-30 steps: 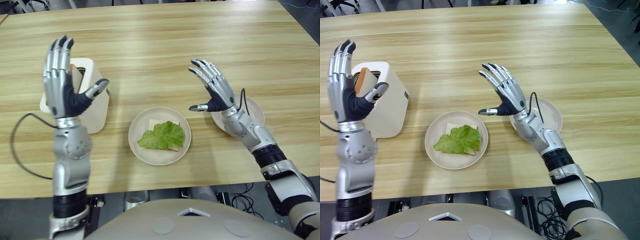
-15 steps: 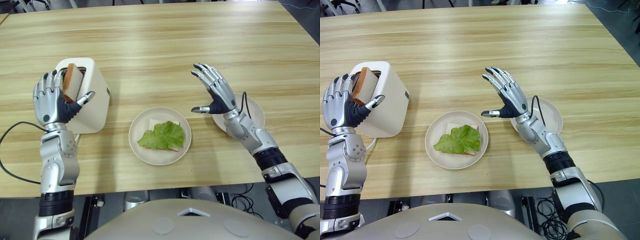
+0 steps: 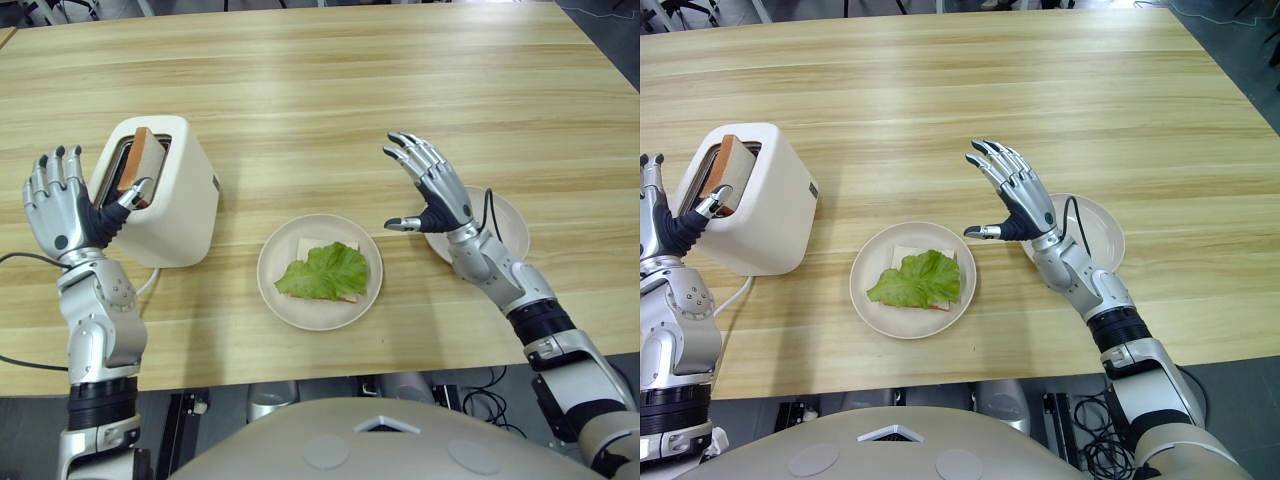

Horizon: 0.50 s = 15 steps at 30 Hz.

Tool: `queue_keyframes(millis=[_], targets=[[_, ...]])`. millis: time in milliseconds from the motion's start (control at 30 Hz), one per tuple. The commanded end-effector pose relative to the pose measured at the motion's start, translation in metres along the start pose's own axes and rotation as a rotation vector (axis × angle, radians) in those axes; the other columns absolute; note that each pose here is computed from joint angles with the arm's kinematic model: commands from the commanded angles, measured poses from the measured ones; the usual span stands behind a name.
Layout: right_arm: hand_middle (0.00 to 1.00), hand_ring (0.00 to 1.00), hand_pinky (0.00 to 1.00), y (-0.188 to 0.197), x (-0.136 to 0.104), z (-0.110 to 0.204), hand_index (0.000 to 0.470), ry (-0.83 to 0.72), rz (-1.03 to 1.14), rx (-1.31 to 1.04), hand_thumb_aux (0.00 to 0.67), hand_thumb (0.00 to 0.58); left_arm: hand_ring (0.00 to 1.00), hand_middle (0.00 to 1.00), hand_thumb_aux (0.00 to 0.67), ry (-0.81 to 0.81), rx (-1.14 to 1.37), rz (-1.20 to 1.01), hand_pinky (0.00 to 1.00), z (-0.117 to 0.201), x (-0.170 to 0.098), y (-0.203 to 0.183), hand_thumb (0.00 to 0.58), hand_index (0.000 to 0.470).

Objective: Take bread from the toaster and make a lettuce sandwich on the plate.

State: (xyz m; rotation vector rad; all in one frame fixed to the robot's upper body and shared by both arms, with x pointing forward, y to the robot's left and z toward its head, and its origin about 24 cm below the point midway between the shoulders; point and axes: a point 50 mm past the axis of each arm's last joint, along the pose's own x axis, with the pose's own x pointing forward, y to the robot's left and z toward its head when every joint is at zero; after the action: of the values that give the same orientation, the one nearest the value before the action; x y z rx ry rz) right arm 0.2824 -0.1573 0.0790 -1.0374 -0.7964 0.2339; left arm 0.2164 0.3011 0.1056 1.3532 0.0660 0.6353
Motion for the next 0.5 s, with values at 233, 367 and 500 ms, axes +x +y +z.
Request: queue_keyframes(millis=[233,367,500], targets=[[0.0,0.0,0.0,-0.0005,-0.0004,0.0,0.0,-0.001,0.0,0.013,0.0,0.0,0.0,0.0,0.357,-0.052,-0.013,-0.101,0.0,0.0107,-0.0055,-0.0184,0.454,0.245],[0.0,0.0,0.0,0.0,-0.0021,-0.0002,0.0,0.0,0.002,0.008,0.0,0.0,0.0,0.0,0.67,-0.054,-0.003,-0.059,0.0,0.0091,-0.004,-0.0121,0.58,0.46],[0.0,0.0,0.0,0.0016,-0.0045,-0.0002,0.0,0.009,0.003,0.013,0.0,0.0,0.0,0.0,0.67,-0.047,0.007,-0.041,0.0,0.0061,-0.0011,-0.0098,0.58,0.46]])
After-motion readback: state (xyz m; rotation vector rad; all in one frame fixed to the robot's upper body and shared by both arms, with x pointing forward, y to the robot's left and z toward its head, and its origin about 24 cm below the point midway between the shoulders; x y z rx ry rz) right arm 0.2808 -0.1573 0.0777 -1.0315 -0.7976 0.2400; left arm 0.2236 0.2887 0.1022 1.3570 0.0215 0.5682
